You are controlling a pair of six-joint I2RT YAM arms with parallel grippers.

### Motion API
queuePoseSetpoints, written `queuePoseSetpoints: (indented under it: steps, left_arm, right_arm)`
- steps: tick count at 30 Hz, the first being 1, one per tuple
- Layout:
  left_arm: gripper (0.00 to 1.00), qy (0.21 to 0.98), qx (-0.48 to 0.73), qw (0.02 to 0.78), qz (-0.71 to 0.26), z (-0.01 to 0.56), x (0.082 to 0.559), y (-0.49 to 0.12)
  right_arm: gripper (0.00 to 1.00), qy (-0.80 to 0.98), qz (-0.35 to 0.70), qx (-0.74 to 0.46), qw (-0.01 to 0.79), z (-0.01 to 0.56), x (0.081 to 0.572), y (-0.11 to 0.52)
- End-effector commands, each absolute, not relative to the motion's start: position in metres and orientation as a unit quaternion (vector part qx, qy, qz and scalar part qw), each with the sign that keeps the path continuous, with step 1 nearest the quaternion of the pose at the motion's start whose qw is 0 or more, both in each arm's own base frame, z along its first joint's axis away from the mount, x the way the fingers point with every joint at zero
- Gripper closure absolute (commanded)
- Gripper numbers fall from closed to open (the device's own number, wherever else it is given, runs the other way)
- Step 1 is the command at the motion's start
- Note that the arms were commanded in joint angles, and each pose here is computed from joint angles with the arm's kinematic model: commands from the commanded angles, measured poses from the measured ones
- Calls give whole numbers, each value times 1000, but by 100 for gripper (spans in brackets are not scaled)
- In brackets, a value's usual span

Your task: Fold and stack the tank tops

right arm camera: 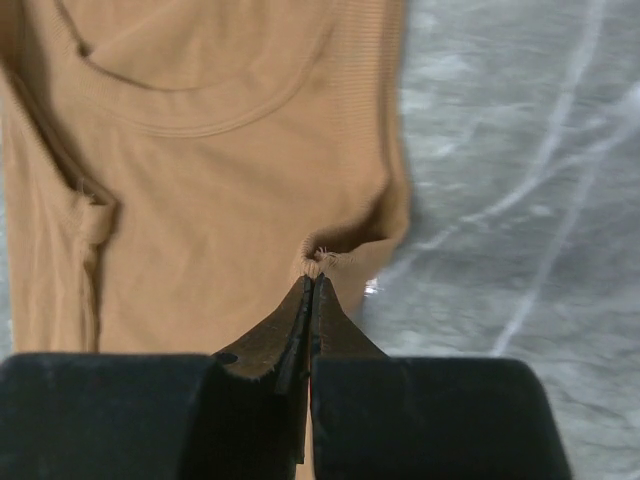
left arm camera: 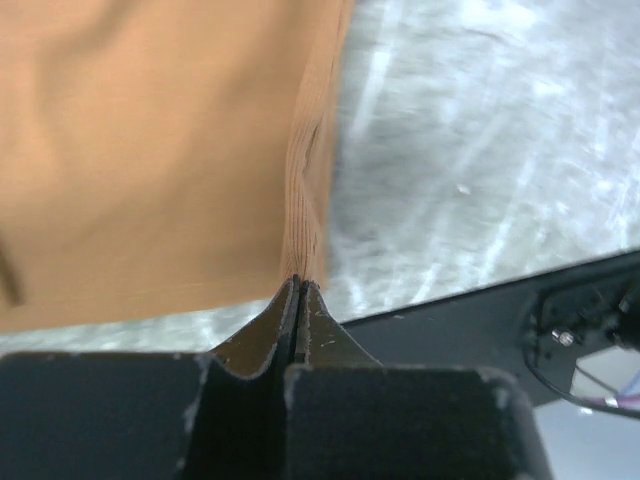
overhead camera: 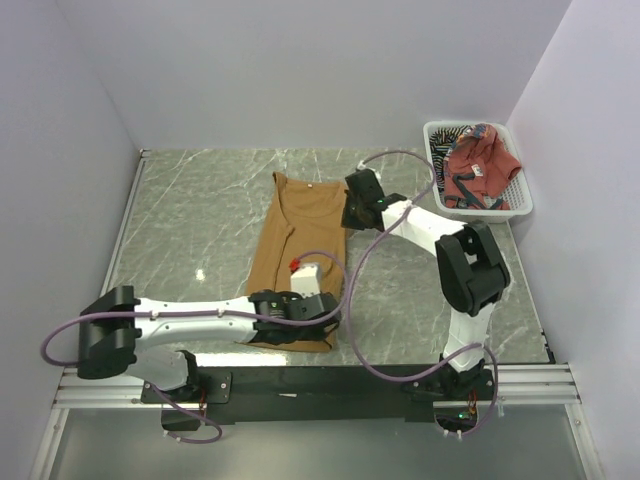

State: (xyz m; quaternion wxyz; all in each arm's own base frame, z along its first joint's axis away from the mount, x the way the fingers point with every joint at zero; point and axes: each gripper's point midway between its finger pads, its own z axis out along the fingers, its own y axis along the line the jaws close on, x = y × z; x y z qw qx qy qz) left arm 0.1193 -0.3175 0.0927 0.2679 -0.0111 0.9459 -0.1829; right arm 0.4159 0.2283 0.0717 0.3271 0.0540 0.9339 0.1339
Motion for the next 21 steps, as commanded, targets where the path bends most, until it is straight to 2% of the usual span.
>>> queuePoseSetpoints:
  steps: [1, 12, 21]
  left_arm:
    - [99, 944, -70, 273, -170, 92, 128, -290]
    - [99, 951, -146, 248, -117, 64, 122, -229]
    - [99, 954, -176, 223, -95, 48, 120, -206]
  right_arm:
    - [100, 936, 117, 43, 330, 75, 424, 244]
    - [100, 941, 118, 2, 317, 63, 431, 305]
    - [100, 939, 115, -18, 322, 61, 433, 330]
